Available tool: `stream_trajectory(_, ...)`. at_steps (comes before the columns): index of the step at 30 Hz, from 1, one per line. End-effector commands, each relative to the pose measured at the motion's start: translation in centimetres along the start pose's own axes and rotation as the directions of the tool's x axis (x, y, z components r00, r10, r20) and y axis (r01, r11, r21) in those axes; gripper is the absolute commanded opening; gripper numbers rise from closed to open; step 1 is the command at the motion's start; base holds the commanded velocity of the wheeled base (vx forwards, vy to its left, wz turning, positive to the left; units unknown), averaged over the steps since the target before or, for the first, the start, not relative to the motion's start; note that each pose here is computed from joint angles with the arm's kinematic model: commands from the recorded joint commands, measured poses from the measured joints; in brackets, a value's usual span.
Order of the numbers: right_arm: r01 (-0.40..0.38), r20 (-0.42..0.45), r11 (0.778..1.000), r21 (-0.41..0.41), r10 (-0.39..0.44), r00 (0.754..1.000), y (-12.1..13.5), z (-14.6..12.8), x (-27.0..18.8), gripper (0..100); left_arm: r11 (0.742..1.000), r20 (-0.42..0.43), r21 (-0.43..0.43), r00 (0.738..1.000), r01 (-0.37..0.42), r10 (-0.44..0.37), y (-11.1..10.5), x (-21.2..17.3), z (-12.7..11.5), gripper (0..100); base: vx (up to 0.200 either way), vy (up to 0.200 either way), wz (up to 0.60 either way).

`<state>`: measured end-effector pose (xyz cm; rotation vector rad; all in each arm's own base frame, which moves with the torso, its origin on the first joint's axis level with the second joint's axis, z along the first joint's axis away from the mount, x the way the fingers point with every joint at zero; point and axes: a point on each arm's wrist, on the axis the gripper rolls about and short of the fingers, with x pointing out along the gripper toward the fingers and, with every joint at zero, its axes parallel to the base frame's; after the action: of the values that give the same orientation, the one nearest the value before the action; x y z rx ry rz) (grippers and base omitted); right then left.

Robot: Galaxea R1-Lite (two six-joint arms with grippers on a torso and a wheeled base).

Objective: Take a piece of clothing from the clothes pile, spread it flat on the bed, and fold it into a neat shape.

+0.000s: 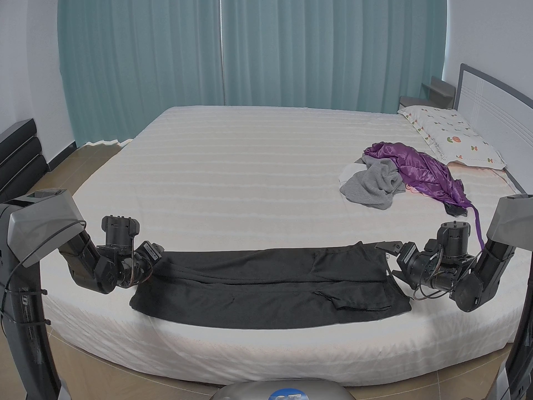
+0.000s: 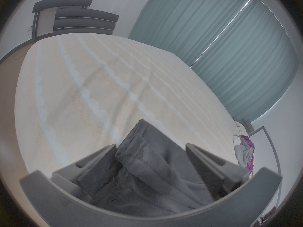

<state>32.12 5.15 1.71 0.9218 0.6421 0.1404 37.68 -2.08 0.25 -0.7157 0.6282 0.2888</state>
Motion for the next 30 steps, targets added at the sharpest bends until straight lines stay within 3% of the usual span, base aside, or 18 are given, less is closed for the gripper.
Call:
stream_trajectory(1, 0.008, -0.008, 1.0, 0.002, -0.008, 1.0, 0.4, 0.1, -0.4, 100, 0.999, -0.014, 0.016, 0.999, -0.034, 0.035, 0.2, -0.7, -0.8, 0, 0.0, 0.0, 0.0)
stream_trajectory(7, 0.033, -0.066, 0.999, 0.0, -0.032, 0.997, 2.4, -0.3, -1.5, 100, 0.999, 0.021, 0.023, 0.999, -0.043, 0.043, 0.0, -1.7, -0.4, 0, 0.0, 0.0, 0.0)
stream_trajectory(12, 0.076, -0.065, 0.996, 0.056, -0.072, 0.995, 3.1, -0.9, -0.5, 100, 0.999, 0.017, 0.026, 0.999, -0.046, 0.046, 0.1, -2.3, -0.4, 0, 0.0, 0.0, 0.0)
stream_trajectory(21, 0.187, -0.082, 0.98, 0.072, -0.181, 0.98, 2.6, -1.2, 0.9, 100, 0.998, 0.014, 0.034, 0.999, -0.05, 0.049, 0.3, -2.1, -0.6, 0, 0.0, 0.0, 0.0)
stream_trajectory(30, 0.245, -0.107, 0.966, 0.08, -0.236, 0.966, 1.1, -1.5, 2.7, 100, 0.998, 0.016, 0.034, 0.999, -0.048, 0.047, 0.2, -2.0, -0.5, 0, 0.0, 0.0, 0.0)
